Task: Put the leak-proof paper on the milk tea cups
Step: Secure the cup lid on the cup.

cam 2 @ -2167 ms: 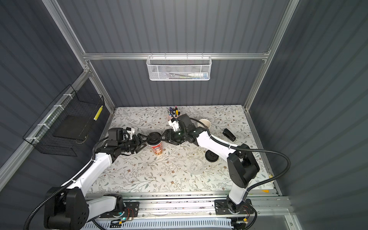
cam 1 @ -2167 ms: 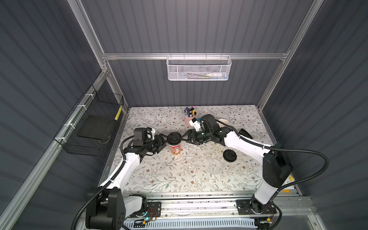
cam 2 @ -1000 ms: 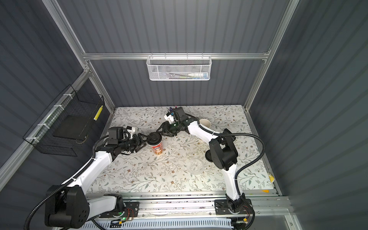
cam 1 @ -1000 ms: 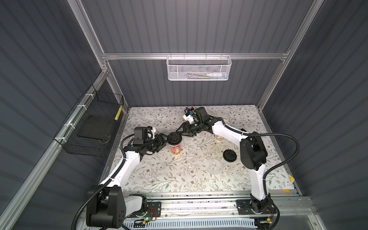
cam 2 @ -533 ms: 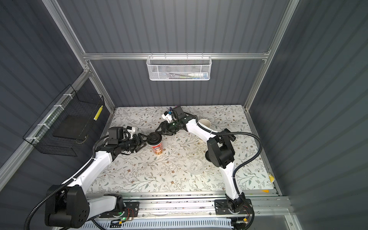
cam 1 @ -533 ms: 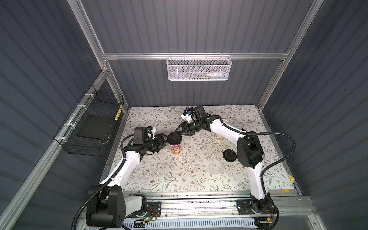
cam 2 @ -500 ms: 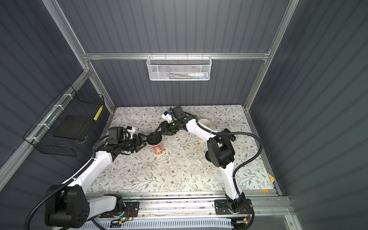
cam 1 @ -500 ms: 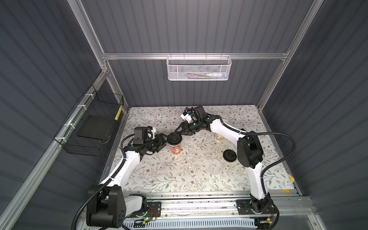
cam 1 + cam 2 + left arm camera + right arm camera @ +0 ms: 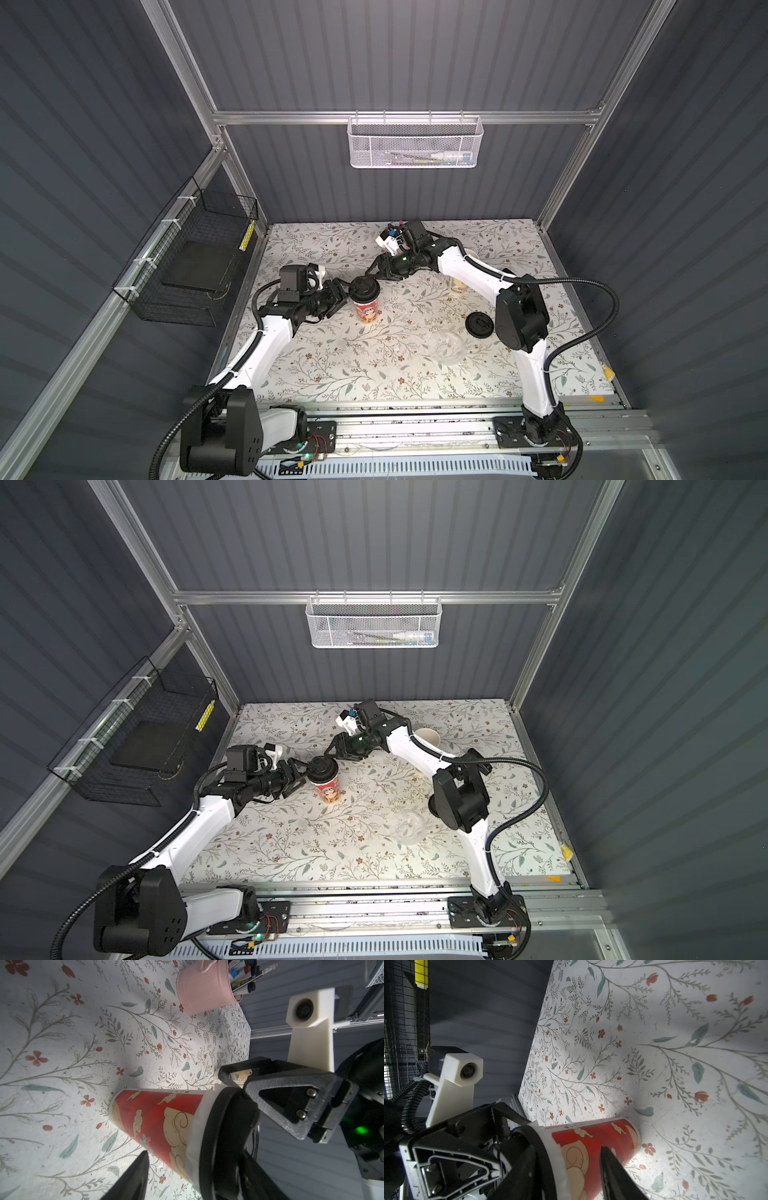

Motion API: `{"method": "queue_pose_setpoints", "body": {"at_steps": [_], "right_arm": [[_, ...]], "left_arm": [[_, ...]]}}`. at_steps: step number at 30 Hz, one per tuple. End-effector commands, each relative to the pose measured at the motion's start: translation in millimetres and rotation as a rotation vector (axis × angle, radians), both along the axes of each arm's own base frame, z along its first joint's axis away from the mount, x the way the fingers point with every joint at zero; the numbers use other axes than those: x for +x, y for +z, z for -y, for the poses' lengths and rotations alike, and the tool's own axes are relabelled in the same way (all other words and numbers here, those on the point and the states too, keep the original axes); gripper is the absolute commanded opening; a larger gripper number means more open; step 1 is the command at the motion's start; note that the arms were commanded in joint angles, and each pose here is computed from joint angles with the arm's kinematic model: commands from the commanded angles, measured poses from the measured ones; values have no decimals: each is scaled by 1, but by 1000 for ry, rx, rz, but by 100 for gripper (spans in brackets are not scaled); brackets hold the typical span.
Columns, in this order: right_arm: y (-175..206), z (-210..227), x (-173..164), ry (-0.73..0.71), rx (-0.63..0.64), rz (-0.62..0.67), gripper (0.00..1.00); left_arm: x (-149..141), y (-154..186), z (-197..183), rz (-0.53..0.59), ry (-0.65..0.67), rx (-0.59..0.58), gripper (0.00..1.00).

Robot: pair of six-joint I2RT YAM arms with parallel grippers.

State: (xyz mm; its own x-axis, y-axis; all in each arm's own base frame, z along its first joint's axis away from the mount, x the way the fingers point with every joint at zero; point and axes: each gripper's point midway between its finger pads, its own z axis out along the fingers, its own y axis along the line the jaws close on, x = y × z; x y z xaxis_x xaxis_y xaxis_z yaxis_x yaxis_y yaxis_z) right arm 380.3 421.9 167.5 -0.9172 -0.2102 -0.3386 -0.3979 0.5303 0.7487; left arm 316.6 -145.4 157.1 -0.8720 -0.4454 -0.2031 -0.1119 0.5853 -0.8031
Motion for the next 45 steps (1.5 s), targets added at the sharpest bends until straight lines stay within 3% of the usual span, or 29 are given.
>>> {"method": "queue_pose_setpoints", "body": {"at_steps": [1,6,9,18,32,39,45], "right_arm": [[-33,27,-12,-69,-172,-126,51],[56,38,8,-136,-75,12,58],[67,43,-4,-121,-61,9,70],[37,20,-49,16,-35,-119,82],[-30,17,-45,3,-140,-223,77],[-73,36,-50,-33,-250,-270,76],[-77,38,-52,-37,-256,-272,76]], "left_arm": [[-81,-115,-36,-490,67,238,67],[-79,-113,-36,-485,73,236,66],[-77,-111,-36,-481,71,233,66],[-73,-107,-34,-466,73,220,67],[-61,-95,-32,-406,86,202,67],[-29,-42,-26,-216,61,184,74],[3,23,-22,12,92,131,74]]}}
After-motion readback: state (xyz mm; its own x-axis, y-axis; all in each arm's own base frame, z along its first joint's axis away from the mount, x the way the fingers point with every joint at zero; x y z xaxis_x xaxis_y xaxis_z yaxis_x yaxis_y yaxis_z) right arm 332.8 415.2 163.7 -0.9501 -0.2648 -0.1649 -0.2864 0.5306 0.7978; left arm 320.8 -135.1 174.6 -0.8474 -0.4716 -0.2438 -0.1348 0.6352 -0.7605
